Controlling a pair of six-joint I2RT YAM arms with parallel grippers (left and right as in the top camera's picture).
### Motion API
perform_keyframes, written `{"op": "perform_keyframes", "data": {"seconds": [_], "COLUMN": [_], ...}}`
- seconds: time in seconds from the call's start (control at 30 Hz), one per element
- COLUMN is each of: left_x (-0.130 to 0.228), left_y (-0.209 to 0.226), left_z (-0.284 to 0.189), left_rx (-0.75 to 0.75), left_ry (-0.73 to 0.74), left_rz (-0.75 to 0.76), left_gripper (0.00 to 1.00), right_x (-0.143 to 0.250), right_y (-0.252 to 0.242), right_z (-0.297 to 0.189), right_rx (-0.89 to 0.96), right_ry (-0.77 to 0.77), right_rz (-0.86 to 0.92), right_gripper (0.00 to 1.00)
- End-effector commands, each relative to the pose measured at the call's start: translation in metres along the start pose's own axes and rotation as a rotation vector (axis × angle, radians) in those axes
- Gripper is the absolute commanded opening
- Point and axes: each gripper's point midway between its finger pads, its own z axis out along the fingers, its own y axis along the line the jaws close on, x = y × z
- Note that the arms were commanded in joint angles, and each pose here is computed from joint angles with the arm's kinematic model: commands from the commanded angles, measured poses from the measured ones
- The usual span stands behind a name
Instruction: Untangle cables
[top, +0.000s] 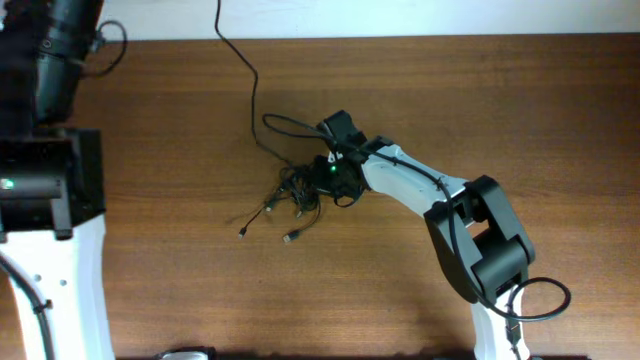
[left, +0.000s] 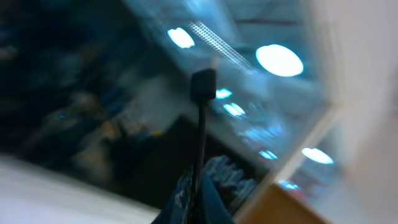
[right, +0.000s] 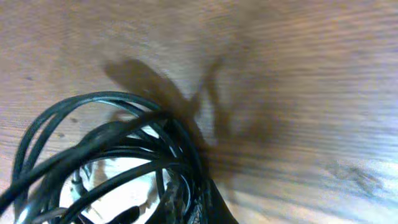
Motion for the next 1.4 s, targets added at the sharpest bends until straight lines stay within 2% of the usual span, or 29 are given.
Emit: {"op": "perform_keyframes", "data": {"seconds": [0.0, 0.17, 0.37, 0.5, 0.53, 0.6, 0.77, 0.8, 0.83, 0.87, 0.9, 0.93, 0.97, 1.03, 1.1, 1.13, 1.33, 1.37], "left_x": [-0.009, 0.011, 0.036, 0.081, 0.110, 0.145, 0.245, 0.263, 0.276, 0.288, 0.299, 0.310, 0.319, 0.333, 0.342, 0.348, 0.363, 0.363], "left_y": [0.049, 0.129, 0.214, 0.266, 0.289, 0.302, 0.306, 0.307, 0.311, 0.313, 0.316, 0.317, 0.318, 0.313, 0.305, 0.300, 0.281, 0.282], "left_z": [-0.016, -0.052, -0.110, -0.131, -0.134, -0.130, -0.111, -0.112, -0.114, -0.116, -0.119, -0.121, -0.123, -0.123, -0.123, -0.122, -0.115, -0.116], "left_rx": [-0.191, -0.514, -0.943, -1.051, -1.039, -0.937, -0.525, -0.488, -0.484, -0.482, -0.484, -0.483, -0.480, -0.425, -0.365, -0.334, -0.253, -0.259], "left_ry": [0.027, 0.187, 0.355, 0.611, 0.746, 0.898, 1.221, 1.267, 1.303, 1.337, 1.369, 1.400, 1.421, 1.466, 1.500, 1.517, 1.523, 1.525], "left_rz": [0.140, 0.297, 0.365, 0.356, 0.323, 0.286, 0.172, 0.148, 0.126, 0.108, 0.090, 0.074, 0.063, 0.087, 0.135, 0.156, 0.141, 0.146], "left_gripper": [0.00, 0.00, 0.00, 0.00, 0.00, 0.00, 0.00, 0.15, 0.25, 0.49, 0.58, 0.72, 0.79, 0.88, 0.91, 0.98, 0.99, 0.99], "right_x": [-0.014, -0.033, -0.036, -0.027, -0.022, -0.017, -0.010, -0.009, -0.008, -0.007, -0.007, -0.007, -0.007, -0.007, -0.007, -0.007, -0.008, -0.009], "right_y": [-0.047, -0.075, -0.107, -0.124, -0.124, -0.120, -0.105, -0.102, -0.101, -0.099, -0.099, -0.099, -0.099, -0.099, -0.099, -0.099, -0.101, -0.104], "right_z": [-0.024, -0.090, -0.157, -0.185, -0.189, -0.189, -0.184, -0.183, -0.182, -0.181, -0.181, -0.181, -0.181, -0.181, -0.181, -0.181, -0.182, -0.183], "right_rx": [0.121, 0.164, 0.170, 0.171, 0.141, 0.106, 0.061, 0.060, 0.059, 0.059, 0.059, 0.059, 0.059, 0.059, 0.058, 0.059, 0.065, 0.072], "right_ry": [-0.003, -0.021, -0.027, -0.002, 0.024, 0.048, 0.070, 0.072, 0.075, 0.077, 0.078, 0.078, 0.078, 0.077, 0.077, 0.078, 0.075, 0.073], "right_rz": [0.051, 0.013, -0.046, -0.070, -0.090, -0.104, -0.133, -0.142, -0.147, -0.151, -0.152, -0.151, -0.151, -0.151, -0.151, -0.151, -0.113, -0.091], "right_gripper": [0.04, 0.04, 0.04, 0.04, 0.04, 0.04, 0.04, 0.04, 0.04, 0.04, 0.04, 0.04, 0.04, 0.04, 0.04, 0.04, 0.04, 0.09]}}
